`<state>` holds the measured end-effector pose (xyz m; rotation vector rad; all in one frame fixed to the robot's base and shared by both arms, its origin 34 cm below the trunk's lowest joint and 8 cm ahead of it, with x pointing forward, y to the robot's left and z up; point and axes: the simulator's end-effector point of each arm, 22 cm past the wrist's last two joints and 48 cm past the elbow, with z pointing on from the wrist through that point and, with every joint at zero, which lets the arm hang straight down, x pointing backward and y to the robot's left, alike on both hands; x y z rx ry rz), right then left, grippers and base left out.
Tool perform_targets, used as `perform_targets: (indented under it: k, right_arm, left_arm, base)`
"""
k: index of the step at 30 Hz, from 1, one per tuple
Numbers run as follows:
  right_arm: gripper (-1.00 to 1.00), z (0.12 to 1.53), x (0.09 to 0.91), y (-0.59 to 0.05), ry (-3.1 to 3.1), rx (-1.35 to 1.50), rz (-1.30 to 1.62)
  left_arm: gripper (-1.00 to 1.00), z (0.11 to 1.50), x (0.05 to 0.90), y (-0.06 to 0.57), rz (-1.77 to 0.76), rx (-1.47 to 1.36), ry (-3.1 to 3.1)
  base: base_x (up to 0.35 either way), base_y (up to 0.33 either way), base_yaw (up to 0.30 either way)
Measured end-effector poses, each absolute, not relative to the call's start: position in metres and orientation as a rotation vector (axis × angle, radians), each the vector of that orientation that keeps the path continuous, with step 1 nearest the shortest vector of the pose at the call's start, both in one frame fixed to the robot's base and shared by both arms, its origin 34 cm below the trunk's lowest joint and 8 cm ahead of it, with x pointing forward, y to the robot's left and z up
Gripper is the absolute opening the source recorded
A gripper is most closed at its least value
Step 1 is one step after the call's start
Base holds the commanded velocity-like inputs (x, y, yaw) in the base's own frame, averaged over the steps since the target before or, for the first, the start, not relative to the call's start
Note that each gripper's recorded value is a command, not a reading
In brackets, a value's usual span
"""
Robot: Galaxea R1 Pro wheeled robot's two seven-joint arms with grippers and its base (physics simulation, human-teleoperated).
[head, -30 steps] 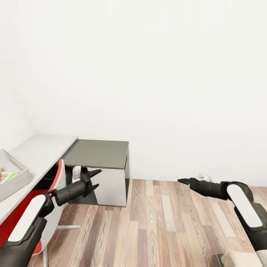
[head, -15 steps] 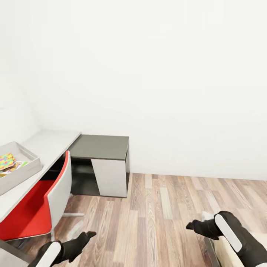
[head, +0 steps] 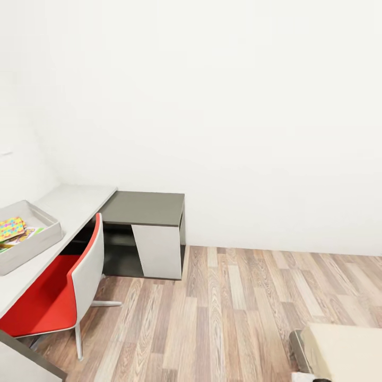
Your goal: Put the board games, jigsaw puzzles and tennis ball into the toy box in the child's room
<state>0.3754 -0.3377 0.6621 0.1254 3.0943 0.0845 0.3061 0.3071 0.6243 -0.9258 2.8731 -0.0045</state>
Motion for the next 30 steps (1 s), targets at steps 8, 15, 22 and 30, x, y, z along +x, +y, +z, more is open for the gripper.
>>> perform_targets:
  k: [8, 15, 22, 30]
  right_arm:
    - [1.0, 0.623, 0.261, -0.333, 3.137, 0.052, 0.055]
    - [1.0, 0.617, 0.207, -0.329, 3.069, -0.041, 0.039]
    - [1.0, 0.616, 0.188, -0.316, 3.048, -0.057, 0.06]
    - [1.0, 0.614, 0.184, -0.28, 3.041, -0.051, 0.129]
  left_arm:
    - [1.0, 0.614, 0.231, 0.315, 0.125, -0.935, 2.897]
    - [1.0, 0.614, 0.162, 0.318, 0.192, -0.962, 2.948]
    - [1.0, 0.618, 0.112, 0.321, 0.244, -0.97, 3.0]
    - [1.0, 0.619, 0.099, 0.32, 0.255, -0.973, 3.015]
  base:
    - [-0.005, 0.0, 0.0]
    - [0.0, 0.0, 0.0]
    - [0.0, 0.0, 0.0]
    - [0.0, 0.0, 0.0]
